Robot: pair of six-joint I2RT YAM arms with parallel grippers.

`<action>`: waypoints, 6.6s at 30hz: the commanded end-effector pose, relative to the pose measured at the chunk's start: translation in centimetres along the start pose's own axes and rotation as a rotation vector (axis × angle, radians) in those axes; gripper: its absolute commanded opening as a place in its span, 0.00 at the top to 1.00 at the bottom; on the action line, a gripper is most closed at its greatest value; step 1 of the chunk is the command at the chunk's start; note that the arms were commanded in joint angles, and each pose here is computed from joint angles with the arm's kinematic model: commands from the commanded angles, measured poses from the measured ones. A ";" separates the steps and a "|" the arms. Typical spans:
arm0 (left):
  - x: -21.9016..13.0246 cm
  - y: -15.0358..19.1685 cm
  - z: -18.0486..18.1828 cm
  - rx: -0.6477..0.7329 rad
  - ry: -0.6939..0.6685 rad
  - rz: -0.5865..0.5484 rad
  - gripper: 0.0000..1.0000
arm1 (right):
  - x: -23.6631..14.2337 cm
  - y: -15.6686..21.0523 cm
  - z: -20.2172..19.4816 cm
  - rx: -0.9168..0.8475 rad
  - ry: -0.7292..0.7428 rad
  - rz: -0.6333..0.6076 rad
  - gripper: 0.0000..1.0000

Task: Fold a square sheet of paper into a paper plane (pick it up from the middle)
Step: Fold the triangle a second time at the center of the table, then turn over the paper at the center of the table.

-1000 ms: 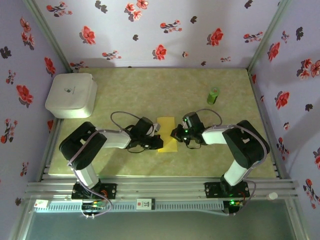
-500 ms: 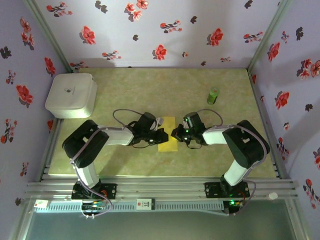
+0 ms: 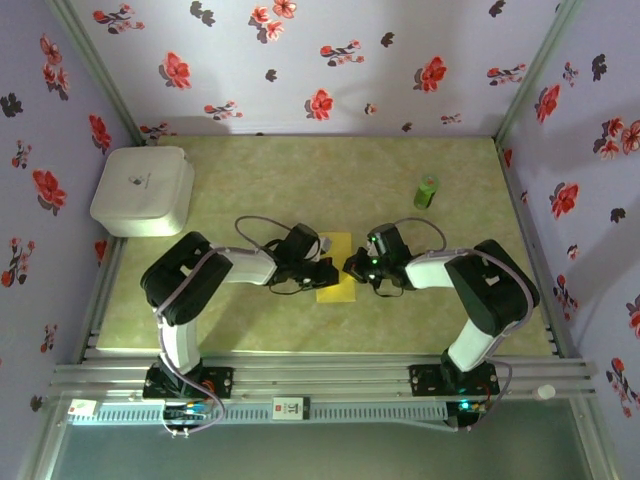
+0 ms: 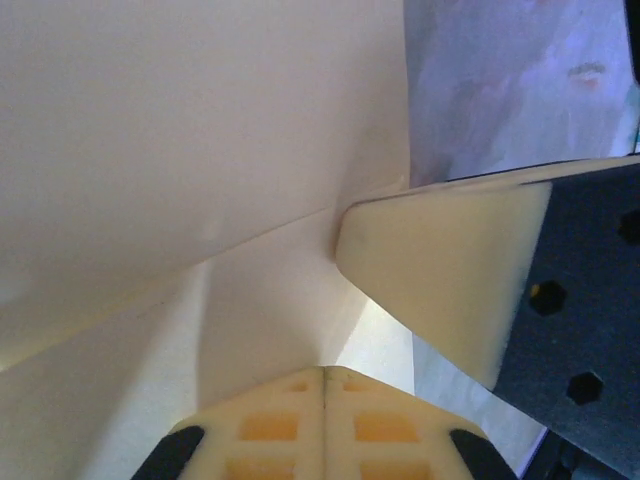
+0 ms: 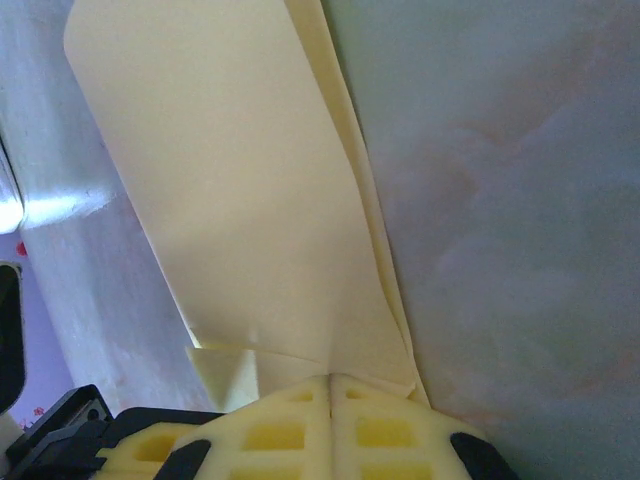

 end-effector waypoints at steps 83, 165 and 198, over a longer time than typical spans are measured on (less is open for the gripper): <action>-2.2 2.5 5.7 0.002 -0.187 -0.016 1.00 | -1.9 -3.6 -2.0 0.053 0.124 -0.042 1.00; -2.8 0.0 4.0 0.073 -0.185 -0.028 0.99 | -0.7 1.1 2.2 0.066 0.067 -0.036 0.63; -3.3 -0.4 2.7 0.044 -0.136 -0.059 0.97 | 0.1 0.7 0.2 0.080 0.003 -0.067 0.89</action>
Point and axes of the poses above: each hand's point on the last joint's axis, 136 mm out from that joint toward the fingers, its own x axis out along the fingers, its own z axis along the line the jaws close on, y = z × x, the point moved 3 cm from there along -x, back along the fingers, and after that the axes turned 11 degrees about -x, right-handed, at the moved point
